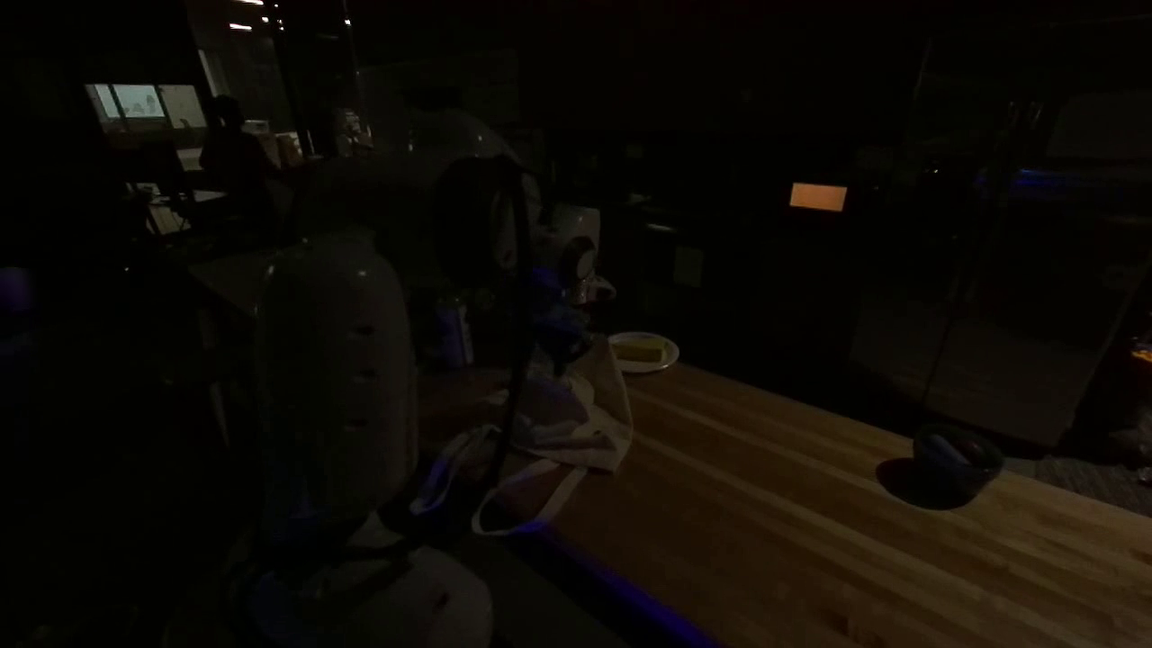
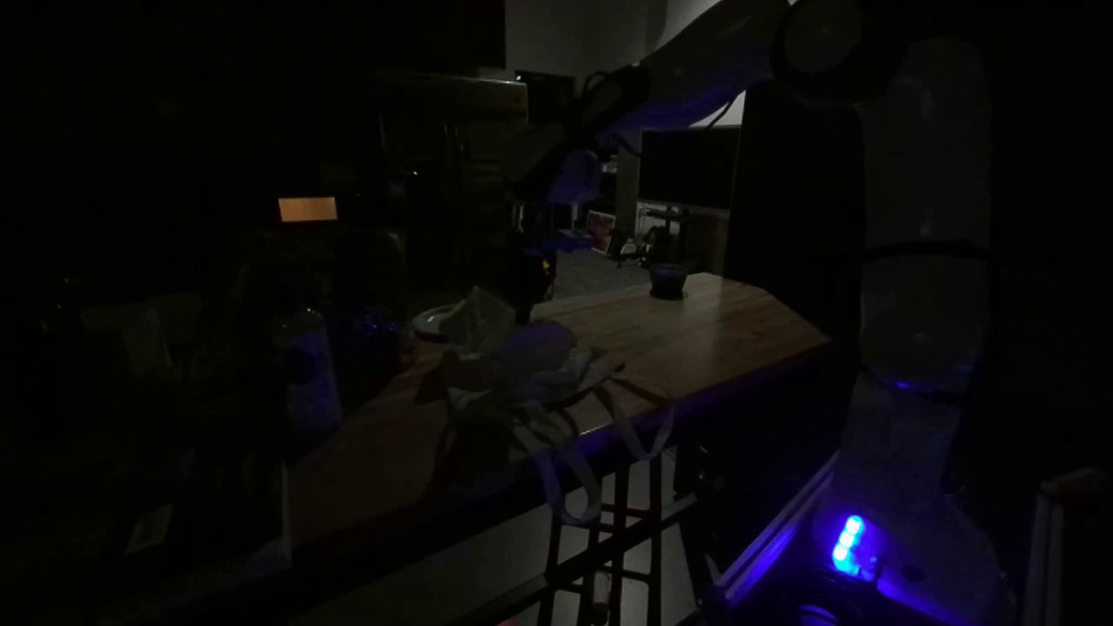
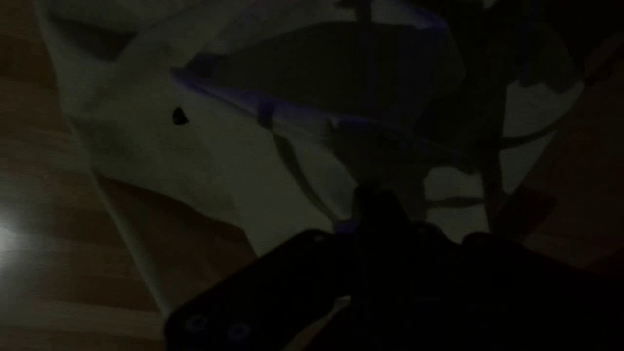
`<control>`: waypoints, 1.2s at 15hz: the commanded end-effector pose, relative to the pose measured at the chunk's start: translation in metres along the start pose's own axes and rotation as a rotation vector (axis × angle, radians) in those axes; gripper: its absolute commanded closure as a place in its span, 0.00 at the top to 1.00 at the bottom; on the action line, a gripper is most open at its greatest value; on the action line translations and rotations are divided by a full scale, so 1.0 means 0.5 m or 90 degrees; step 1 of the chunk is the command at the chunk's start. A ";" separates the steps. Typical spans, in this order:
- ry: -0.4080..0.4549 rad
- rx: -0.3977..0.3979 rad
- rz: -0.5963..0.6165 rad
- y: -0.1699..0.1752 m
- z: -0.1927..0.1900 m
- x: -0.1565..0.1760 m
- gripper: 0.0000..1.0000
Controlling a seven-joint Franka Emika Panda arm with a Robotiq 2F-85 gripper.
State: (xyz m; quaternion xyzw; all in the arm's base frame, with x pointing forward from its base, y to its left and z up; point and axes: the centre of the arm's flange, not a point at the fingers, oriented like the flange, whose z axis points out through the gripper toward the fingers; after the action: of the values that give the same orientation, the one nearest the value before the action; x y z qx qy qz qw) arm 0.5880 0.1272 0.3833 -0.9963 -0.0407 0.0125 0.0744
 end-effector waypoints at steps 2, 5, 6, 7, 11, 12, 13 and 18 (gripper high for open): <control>-0.005 0.042 0.061 0.116 -0.043 0.012 0.01; -0.003 0.059 0.119 0.200 -0.047 0.000 0.01; -0.001 0.062 0.137 0.226 -0.049 -0.008 0.01; 0.000 0.064 0.156 0.250 -0.050 -0.014 0.01; 0.002 0.067 0.222 0.340 -0.044 -0.054 0.01; 0.002 0.067 0.239 0.363 -0.042 -0.067 0.01; 0.001 0.066 0.253 0.383 -0.040 -0.079 0.01; -0.002 0.067 0.325 0.477 -0.036 -0.148 0.01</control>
State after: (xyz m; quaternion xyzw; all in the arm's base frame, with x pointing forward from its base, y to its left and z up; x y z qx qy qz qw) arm 0.5629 -0.0970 0.3604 -0.9766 0.1777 0.0425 0.1131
